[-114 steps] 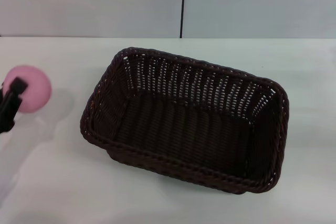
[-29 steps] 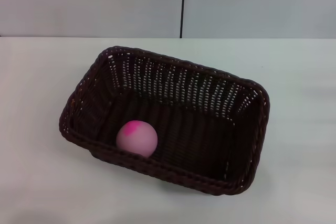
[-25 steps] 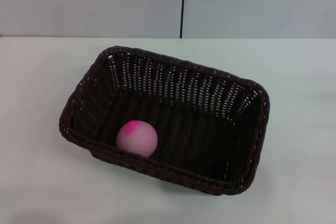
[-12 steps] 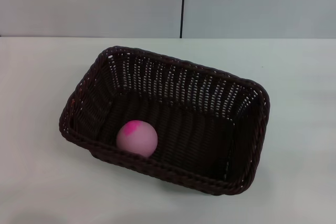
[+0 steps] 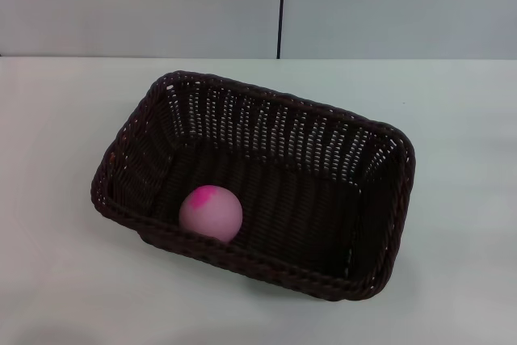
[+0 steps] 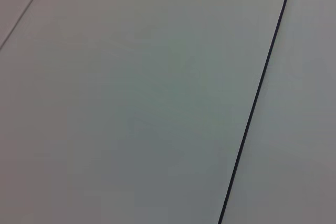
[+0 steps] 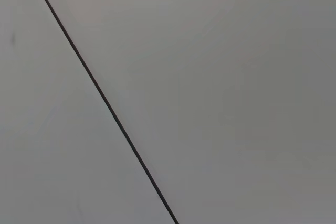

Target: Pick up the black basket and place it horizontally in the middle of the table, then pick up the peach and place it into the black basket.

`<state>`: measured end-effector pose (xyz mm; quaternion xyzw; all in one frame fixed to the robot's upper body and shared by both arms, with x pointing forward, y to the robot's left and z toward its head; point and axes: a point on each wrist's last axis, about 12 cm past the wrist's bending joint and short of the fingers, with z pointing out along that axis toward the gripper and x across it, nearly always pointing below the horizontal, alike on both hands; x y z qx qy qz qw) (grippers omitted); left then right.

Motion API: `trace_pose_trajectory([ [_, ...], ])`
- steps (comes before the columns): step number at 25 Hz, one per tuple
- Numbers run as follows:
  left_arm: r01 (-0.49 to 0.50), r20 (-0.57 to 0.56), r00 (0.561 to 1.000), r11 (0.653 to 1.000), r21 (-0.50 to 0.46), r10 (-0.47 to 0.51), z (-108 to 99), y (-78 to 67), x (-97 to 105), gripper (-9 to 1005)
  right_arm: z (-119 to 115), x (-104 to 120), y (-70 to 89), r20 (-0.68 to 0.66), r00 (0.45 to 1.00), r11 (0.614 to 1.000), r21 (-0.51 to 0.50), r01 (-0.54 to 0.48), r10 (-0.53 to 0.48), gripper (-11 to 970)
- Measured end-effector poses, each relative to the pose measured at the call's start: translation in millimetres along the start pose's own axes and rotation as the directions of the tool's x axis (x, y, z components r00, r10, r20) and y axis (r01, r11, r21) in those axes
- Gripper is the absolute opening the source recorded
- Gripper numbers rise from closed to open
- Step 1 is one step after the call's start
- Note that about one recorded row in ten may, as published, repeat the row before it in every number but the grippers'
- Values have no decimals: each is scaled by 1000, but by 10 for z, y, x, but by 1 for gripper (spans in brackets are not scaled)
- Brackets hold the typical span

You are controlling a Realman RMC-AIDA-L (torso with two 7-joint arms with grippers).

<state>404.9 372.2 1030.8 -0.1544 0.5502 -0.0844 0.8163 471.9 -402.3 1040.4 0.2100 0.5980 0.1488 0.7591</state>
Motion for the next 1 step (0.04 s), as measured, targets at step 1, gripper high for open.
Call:
trace_pose_trajectory([
  [1, 0, 0, 1000, 1000, 0, 0, 0, 0, 0, 635, -2, 1, 0, 0, 1000, 1000, 0, 0, 0, 476],
])
